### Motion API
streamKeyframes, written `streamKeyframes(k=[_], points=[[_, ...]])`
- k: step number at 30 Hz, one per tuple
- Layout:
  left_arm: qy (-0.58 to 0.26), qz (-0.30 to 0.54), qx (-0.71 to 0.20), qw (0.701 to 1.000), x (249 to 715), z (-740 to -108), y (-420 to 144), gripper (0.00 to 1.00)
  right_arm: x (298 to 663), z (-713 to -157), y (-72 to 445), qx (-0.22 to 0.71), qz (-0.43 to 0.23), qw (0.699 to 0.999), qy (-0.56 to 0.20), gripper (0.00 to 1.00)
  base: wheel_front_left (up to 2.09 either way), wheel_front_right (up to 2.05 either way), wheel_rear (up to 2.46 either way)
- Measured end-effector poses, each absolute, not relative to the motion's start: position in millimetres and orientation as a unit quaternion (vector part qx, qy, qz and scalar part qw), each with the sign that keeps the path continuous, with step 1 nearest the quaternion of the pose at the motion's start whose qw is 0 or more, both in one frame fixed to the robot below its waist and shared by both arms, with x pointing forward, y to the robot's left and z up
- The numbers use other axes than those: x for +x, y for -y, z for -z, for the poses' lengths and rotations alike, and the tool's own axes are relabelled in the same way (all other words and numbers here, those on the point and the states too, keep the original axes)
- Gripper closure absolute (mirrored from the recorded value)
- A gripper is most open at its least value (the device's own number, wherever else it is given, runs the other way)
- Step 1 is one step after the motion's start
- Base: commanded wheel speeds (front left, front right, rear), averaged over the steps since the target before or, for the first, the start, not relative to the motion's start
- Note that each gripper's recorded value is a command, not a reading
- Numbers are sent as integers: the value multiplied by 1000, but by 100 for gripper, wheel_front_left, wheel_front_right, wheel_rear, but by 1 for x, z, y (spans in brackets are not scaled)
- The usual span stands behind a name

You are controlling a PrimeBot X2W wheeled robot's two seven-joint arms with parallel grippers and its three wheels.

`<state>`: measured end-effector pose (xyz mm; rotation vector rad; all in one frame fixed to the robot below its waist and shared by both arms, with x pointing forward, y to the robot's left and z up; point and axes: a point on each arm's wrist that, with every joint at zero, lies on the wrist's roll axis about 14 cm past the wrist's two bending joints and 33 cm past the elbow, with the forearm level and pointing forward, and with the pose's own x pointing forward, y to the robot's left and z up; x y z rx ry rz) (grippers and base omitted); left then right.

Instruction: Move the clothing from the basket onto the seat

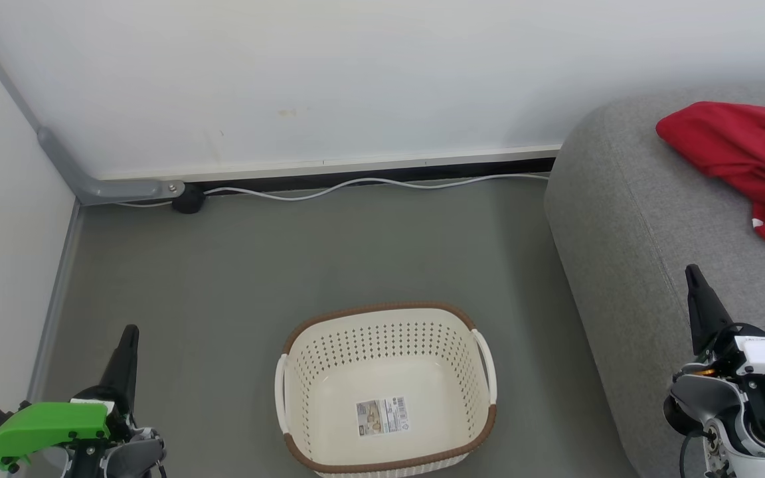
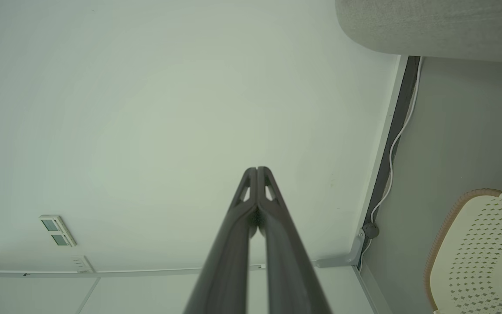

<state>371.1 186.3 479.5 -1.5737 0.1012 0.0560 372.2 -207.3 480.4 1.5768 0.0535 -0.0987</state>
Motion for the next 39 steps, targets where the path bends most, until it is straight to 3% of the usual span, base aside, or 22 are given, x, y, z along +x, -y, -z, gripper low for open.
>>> streamKeyframes(k=[39], points=[[-43, -24, -708, 704, 372, -480, -187, 100, 373, -482, 207, 710, 43, 703, -22, 100, 0, 0, 0]])
